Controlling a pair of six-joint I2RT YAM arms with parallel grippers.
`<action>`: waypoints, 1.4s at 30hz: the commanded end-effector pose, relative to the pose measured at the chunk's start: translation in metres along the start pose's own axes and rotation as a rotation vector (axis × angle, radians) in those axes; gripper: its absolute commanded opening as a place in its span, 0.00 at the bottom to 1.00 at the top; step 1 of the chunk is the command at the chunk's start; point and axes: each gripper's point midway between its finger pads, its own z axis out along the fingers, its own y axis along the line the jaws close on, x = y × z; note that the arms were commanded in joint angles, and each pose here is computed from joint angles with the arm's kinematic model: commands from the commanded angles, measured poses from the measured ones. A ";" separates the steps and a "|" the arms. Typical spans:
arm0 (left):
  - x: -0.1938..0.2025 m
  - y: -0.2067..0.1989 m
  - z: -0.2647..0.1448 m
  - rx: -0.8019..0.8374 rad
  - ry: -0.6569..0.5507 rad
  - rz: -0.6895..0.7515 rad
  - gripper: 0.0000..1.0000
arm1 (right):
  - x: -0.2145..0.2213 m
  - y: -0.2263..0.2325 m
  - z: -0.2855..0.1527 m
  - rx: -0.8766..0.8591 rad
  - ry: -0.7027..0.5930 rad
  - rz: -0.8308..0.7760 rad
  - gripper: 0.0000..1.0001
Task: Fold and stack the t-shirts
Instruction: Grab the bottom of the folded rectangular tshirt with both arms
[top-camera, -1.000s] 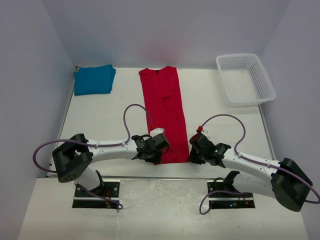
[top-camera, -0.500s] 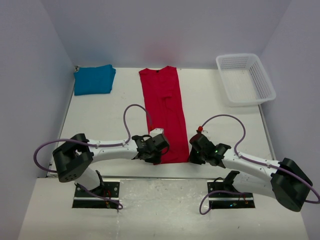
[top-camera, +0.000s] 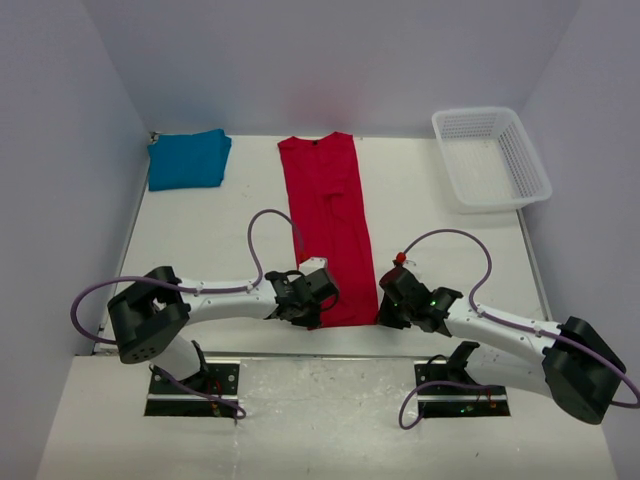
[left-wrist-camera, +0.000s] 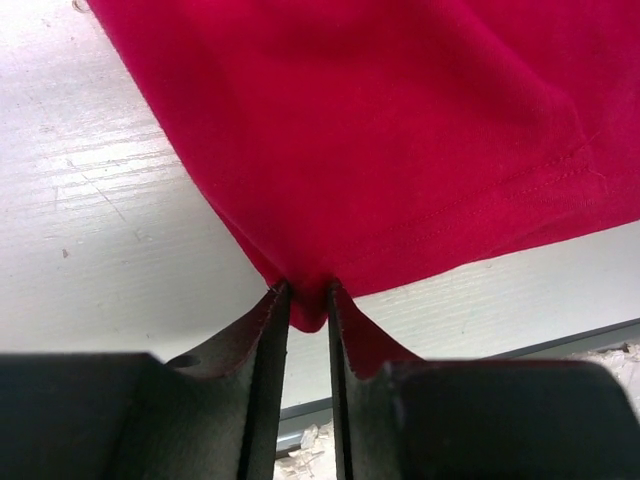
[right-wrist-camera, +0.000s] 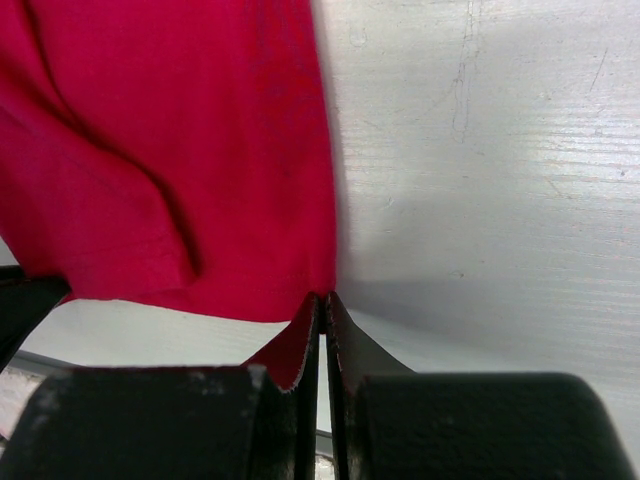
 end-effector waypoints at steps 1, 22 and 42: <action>0.008 0.006 0.006 -0.022 0.010 -0.010 0.22 | -0.004 0.005 -0.001 -0.024 -0.021 0.014 0.00; 0.022 0.038 -0.015 -0.055 -0.005 -0.064 0.00 | -0.003 -0.002 0.000 0.012 -0.020 0.032 0.00; 0.046 0.073 -0.012 -0.086 0.004 -0.078 0.00 | 0.015 0.012 -0.013 -0.038 0.006 -0.009 0.00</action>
